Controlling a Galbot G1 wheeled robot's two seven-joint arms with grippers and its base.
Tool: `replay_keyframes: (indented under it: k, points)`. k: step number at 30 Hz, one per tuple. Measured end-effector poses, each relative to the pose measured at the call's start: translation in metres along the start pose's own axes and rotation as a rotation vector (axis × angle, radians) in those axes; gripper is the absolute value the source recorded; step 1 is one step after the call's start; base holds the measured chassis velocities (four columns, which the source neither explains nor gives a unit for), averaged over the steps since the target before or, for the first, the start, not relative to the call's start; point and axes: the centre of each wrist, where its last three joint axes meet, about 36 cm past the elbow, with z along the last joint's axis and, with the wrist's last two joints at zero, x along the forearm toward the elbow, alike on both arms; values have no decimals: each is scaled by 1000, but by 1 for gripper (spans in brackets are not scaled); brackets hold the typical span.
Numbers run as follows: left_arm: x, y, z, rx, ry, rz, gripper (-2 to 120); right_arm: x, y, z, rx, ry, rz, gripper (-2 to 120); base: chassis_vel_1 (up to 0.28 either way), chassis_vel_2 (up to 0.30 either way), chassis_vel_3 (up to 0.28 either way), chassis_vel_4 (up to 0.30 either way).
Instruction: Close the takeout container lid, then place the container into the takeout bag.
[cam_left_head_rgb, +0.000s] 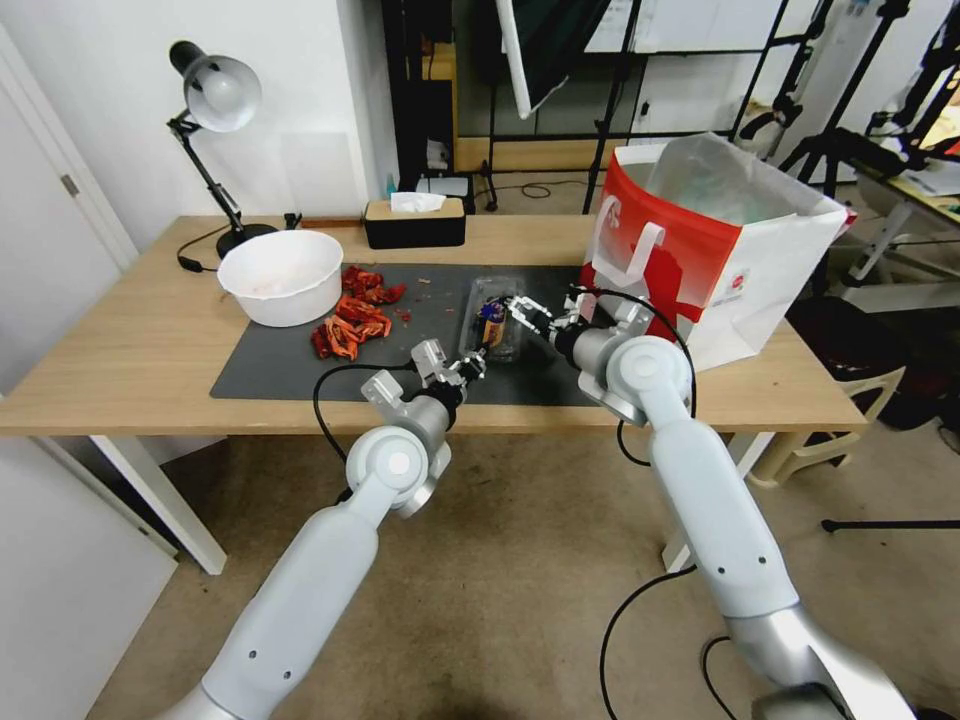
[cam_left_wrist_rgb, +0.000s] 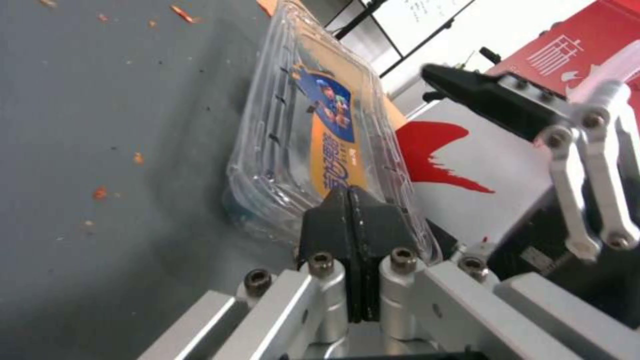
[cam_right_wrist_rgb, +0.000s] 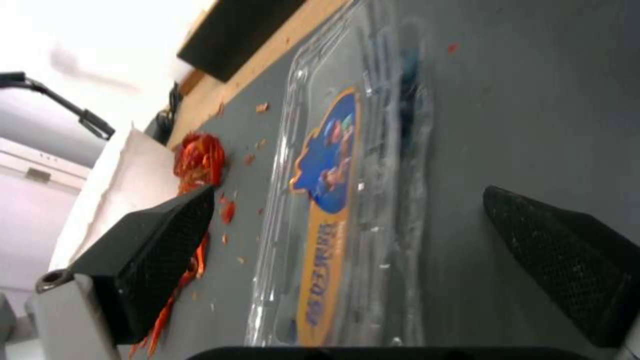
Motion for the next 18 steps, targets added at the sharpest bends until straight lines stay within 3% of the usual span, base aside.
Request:
replay_keyframes:
  k: [12,18]
  points:
    - [1,-1,3,3,3,8,0,-20,10,-1,8,82,37,99,0,0,0,0]
    - [2,0,3,7,-1,6,0,-24,4,-5,-6,102,52,80,0,0,0,0]
